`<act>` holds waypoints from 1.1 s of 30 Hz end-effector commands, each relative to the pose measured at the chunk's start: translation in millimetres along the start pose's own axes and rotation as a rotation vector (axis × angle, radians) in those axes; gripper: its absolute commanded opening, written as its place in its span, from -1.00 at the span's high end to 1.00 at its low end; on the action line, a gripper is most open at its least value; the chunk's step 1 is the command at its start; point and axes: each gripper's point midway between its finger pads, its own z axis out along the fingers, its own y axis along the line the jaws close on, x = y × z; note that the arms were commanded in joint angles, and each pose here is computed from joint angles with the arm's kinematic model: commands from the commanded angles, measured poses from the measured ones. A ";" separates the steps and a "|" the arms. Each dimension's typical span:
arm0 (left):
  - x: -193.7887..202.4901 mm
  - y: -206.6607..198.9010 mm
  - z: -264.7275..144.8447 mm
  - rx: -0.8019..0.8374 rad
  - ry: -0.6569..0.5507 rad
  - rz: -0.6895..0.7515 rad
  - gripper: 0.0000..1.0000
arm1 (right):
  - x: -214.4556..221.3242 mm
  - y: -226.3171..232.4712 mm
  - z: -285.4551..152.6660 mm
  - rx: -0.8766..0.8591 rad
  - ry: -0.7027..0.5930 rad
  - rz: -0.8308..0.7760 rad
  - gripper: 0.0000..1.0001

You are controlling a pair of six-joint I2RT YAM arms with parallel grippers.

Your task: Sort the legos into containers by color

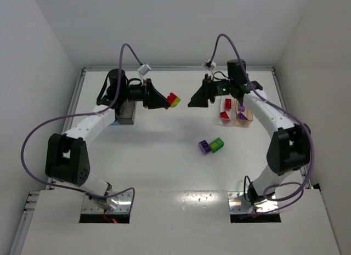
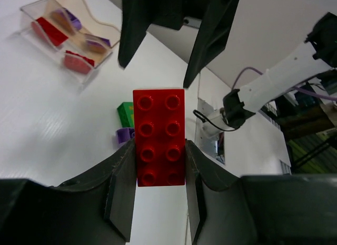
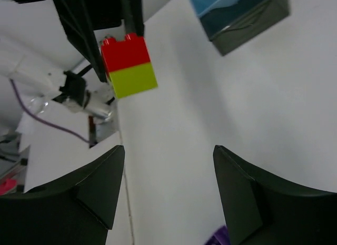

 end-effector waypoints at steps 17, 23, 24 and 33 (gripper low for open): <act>21.1 -26.7 27.1 0.170 0.089 0.020 0.63 | -5.1 56.2 43.1 -0.255 0.042 -0.082 -0.40; 24.5 -26.4 30.3 0.176 0.097 0.012 0.63 | -1.1 58.5 47.6 -0.286 0.054 -0.084 -0.02; 24.5 -26.4 30.3 0.176 0.097 0.012 0.63 | 1.2 61.8 49.5 -0.293 0.063 -0.078 0.26; 8.6 -11.6 18.4 0.121 0.038 0.004 0.63 | 14.9 67.8 43.6 -0.304 0.085 -0.084 0.79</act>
